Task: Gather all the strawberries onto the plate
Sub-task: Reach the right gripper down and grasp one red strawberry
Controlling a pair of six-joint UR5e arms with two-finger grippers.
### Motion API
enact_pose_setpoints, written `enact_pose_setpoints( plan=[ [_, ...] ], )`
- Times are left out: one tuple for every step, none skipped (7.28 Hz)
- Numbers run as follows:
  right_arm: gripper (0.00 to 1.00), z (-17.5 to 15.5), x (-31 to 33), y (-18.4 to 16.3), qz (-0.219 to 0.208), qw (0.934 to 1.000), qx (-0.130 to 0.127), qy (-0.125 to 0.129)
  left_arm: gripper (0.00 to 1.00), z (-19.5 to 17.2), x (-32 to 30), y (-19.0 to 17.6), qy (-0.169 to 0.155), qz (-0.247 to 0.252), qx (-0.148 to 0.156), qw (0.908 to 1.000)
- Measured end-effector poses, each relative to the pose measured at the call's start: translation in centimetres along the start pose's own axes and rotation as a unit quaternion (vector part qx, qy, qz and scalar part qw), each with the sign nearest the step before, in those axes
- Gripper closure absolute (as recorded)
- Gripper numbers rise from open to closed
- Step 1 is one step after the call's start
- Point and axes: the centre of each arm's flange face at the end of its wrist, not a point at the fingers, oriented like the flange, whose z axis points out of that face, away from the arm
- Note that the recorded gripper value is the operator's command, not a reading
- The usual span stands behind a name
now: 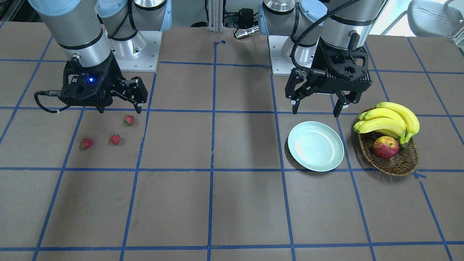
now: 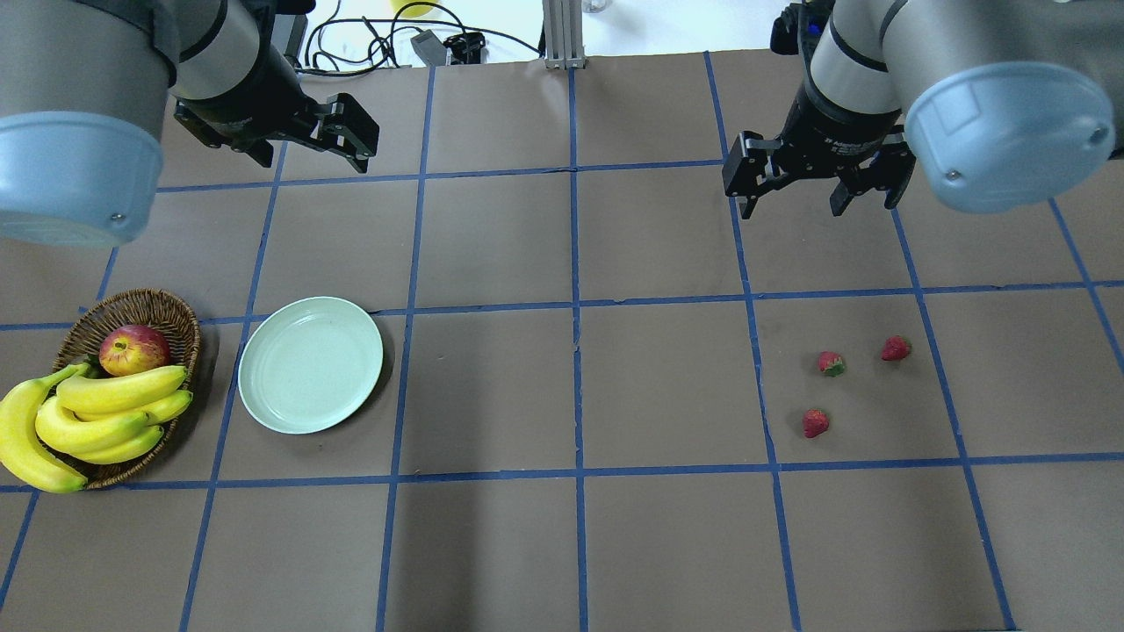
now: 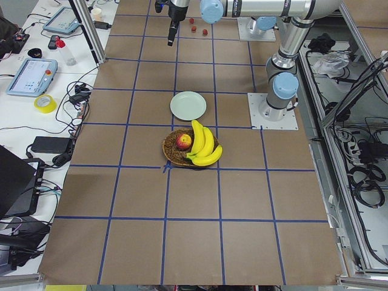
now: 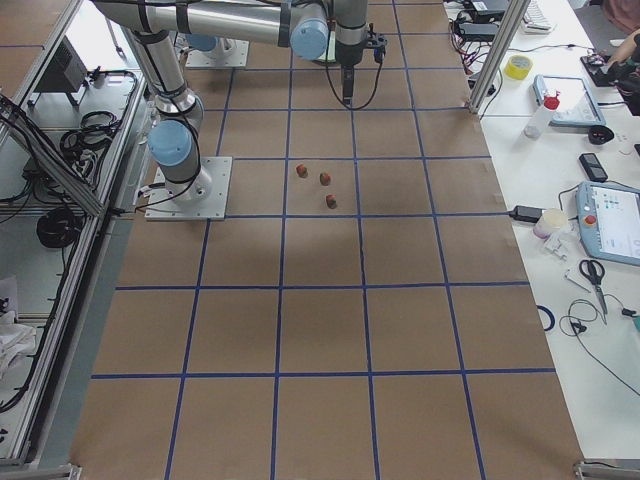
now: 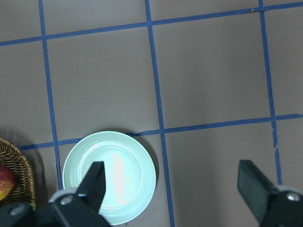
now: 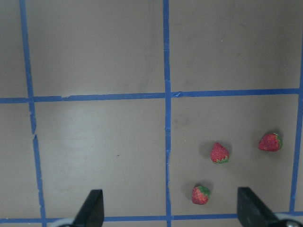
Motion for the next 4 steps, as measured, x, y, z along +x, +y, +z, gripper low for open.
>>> enact_pose_setpoints(
  plan=[
    [0.0, 2.4, 3.5, -0.1, 0.019, 0.9997, -0.015, 0.001, 0.0, 0.0, 0.0, 0.0, 0.0, 0.0, 0.0, 1.0],
    [0.0, 4.6, 7.4, 0.0, 0.031, 0.9992, -0.025, 0.001, 0.0, 0.0, 0.0, 0.0, 0.0, 0.0, 0.0, 1.0],
    [0.0, 6.9, 10.5, 0.4, 0.026, 0.9993, -0.028, 0.0, 0.0, 0.0, 0.1, 0.0, 0.0, 0.0, 0.0, 1.0],
    [0.0, 10.0, 12.9, 1.3, 0.014, 0.9998, -0.014, 0.005, 0.0, 0.0, 0.1, 0.0, 0.0, 0.0, 0.0, 1.0]
  ],
)
